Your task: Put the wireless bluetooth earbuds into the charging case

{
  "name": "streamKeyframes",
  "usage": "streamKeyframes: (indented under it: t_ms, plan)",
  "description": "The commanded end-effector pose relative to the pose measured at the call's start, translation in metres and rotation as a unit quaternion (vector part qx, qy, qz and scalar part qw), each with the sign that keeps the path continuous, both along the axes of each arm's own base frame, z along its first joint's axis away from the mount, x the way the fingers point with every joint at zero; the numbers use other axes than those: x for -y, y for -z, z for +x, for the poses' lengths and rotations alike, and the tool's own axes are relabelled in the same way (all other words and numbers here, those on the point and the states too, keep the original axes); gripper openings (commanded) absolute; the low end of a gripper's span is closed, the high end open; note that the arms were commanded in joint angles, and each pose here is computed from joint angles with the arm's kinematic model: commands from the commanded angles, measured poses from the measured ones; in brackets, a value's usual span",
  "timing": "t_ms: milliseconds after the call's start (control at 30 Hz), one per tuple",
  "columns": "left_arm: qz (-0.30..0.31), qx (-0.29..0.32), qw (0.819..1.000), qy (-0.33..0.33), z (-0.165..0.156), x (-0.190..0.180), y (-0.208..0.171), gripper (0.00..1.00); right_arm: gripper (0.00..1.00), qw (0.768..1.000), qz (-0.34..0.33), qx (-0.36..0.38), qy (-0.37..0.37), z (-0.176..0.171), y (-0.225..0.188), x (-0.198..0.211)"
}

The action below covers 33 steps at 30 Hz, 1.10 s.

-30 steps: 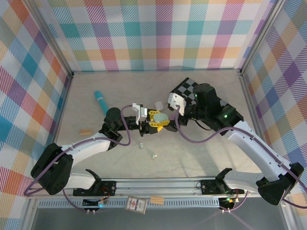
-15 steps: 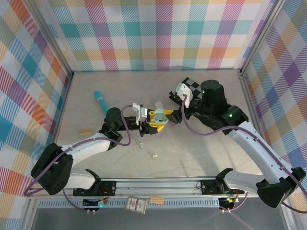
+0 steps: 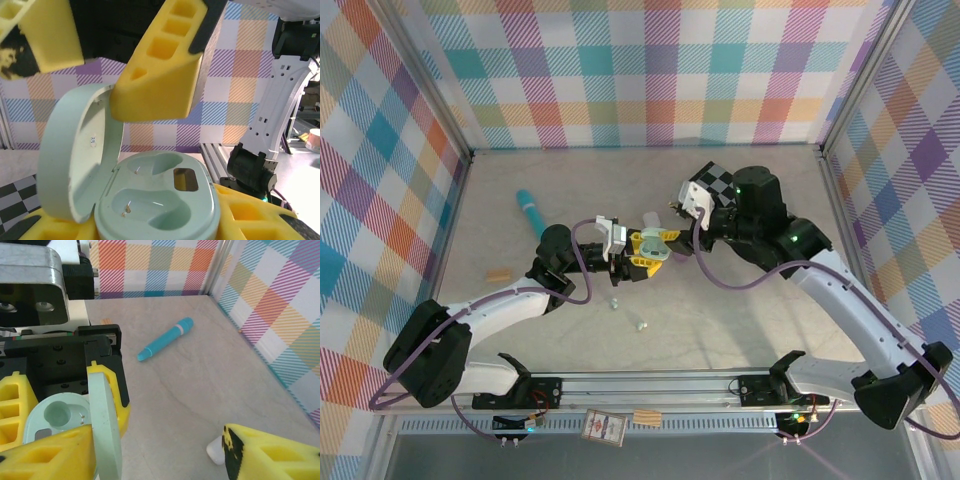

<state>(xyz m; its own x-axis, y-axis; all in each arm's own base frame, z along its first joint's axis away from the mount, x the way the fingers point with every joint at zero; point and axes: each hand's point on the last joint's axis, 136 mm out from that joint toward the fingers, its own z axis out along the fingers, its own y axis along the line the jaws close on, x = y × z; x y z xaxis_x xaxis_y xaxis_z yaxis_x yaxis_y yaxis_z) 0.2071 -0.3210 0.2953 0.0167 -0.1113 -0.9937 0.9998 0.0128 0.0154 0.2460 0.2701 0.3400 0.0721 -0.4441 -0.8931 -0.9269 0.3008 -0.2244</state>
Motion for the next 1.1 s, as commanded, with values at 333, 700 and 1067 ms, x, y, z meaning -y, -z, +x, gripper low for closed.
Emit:
streamKeyframes:
  t_ms: [333,700,1067]
  plan:
    - [-0.022,0.042,0.999,0.022,-0.012,-0.002,-0.024,0.4,0.16,0.998,-0.005,-0.014,-0.063,-0.017,0.006,-0.006]
    - [-0.022,0.034,0.999,-0.001,-0.004,-0.002,-0.023,0.64,0.0,0.999,0.009,0.019,-0.038,-0.012,-0.003,-0.003]
    - [-0.04,0.012,0.999,-0.033,0.009,-0.002,-0.026,0.84,0.0,0.998,0.031,0.054,-0.009,-0.005,-0.013,0.001]
